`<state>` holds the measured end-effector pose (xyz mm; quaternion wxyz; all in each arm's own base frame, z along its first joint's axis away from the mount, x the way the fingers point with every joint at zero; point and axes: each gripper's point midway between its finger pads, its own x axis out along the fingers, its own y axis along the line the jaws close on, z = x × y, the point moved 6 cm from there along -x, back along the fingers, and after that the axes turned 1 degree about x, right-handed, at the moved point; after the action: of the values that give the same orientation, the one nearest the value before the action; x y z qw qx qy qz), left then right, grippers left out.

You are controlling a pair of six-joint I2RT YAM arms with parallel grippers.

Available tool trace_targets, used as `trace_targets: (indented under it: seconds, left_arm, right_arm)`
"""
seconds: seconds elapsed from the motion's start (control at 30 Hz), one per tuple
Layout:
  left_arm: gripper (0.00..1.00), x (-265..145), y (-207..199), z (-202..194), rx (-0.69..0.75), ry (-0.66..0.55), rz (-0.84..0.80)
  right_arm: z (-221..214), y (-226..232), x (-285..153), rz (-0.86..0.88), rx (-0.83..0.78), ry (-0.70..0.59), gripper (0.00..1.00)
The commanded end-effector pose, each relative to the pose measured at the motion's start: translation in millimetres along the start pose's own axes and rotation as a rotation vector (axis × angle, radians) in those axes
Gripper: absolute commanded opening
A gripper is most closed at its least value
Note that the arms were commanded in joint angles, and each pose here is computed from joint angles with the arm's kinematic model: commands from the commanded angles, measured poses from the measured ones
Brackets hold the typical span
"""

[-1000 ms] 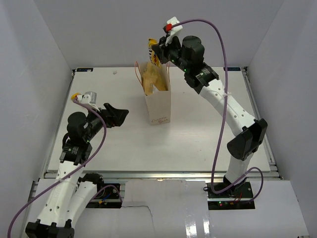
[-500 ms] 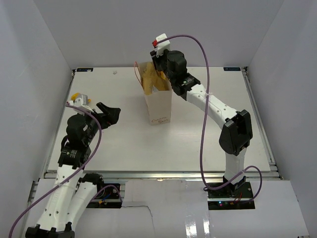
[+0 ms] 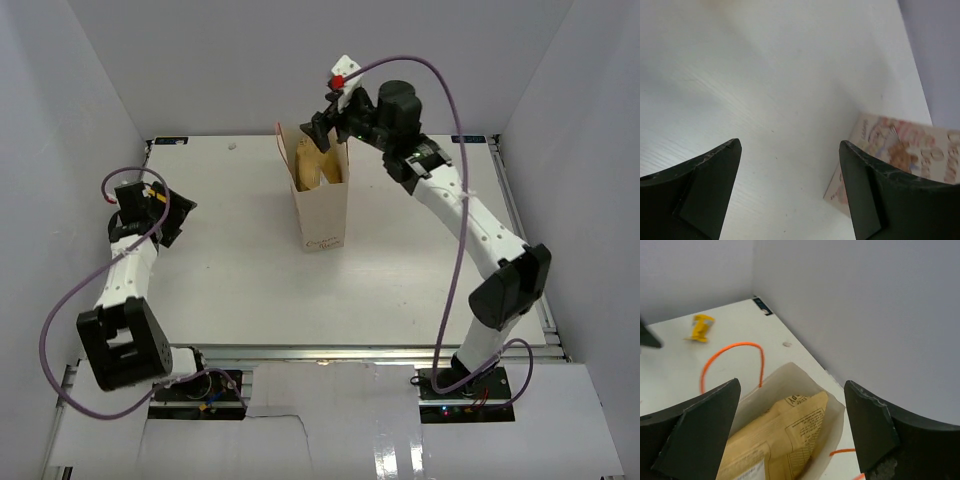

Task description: Place the snacks into the paper bag

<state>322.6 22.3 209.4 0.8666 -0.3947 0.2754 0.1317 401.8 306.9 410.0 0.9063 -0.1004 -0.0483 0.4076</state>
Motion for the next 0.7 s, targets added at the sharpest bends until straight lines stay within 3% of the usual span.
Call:
trace_targets:
  seconds: [0.0,0.27,0.4,0.5,0.67]
  left_arm:
    - [0.89,19,9,36,-0.158,-0.012,0.032]
    - [0.9,108,60,86,-0.164,-0.09,0.284]
    - [0.89,143,70,111,-0.125,-0.119,0.36]
    - [0.88,169,90,107,-0.116,-0.071,0.441]
    - [0.77,192,90,116,-0.081,-0.058,0.417]
  right_arm:
    - [58,19,-62,0.347,-0.119,-0.138,0.91]
    - [-39,1,-130,0.374,-0.011,0.092,0.92]
    - [-62,-14,-160,0.321,0.045,0.132,0.91]
    - [-74,-26,-176,0.282,0.09,0.152,0.91]
    - [-84,-38,-185,0.251,0.14,0.17,0.89]
